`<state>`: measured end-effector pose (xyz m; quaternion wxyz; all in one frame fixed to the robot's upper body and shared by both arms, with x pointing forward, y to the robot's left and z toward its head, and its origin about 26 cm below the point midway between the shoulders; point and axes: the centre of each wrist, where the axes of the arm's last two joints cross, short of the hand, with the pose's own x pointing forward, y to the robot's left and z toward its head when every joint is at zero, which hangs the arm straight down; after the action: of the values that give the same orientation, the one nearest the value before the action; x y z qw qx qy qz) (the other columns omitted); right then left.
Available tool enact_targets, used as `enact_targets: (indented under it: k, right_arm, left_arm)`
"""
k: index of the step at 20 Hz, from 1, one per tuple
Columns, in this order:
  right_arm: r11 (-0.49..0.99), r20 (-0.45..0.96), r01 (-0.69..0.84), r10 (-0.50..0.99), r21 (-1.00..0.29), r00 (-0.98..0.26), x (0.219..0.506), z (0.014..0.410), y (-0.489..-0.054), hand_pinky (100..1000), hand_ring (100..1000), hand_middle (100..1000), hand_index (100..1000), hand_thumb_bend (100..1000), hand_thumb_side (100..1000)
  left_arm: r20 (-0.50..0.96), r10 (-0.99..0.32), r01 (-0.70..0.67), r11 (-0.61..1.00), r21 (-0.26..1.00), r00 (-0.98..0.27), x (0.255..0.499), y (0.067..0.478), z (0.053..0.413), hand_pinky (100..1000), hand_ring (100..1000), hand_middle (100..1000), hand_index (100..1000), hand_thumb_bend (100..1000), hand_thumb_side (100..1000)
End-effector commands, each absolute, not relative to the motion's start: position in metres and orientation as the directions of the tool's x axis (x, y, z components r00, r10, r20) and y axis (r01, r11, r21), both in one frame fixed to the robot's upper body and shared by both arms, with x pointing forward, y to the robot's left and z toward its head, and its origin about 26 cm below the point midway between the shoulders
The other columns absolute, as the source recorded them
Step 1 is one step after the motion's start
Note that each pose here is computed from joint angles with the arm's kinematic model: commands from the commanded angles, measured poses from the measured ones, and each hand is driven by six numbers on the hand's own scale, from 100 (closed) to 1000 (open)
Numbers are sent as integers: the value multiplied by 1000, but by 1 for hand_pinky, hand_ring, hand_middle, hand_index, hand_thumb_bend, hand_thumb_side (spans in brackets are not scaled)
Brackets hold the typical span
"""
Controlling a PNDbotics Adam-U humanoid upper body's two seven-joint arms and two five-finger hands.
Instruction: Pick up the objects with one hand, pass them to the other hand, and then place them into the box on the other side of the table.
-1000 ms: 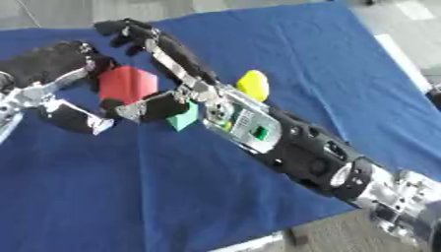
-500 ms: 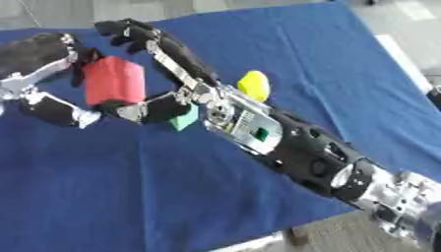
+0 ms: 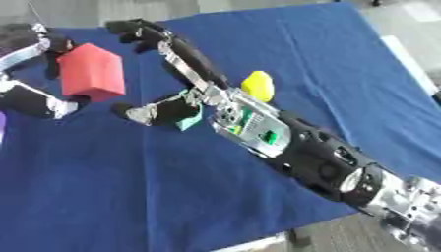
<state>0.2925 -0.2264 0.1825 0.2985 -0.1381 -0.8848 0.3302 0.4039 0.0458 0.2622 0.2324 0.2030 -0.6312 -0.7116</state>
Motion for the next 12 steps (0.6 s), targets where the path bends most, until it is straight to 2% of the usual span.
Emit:
enact_targets:
  k: [1,12]
  right_arm:
    - [728,401,63,446,-683,-800,290,190,-230,763,827,840,932,503,100]
    - [722,405,68,461,-689,-790,288,185,-235,762,820,832,919,493,100]
  left_arm:
    - [1,-610,51,-66,996,-793,406,61,279,1000,503,290,351,100,261]
    - [28,-705,59,-19,998,-709,418,110,288,1000,503,290,351,100,259]
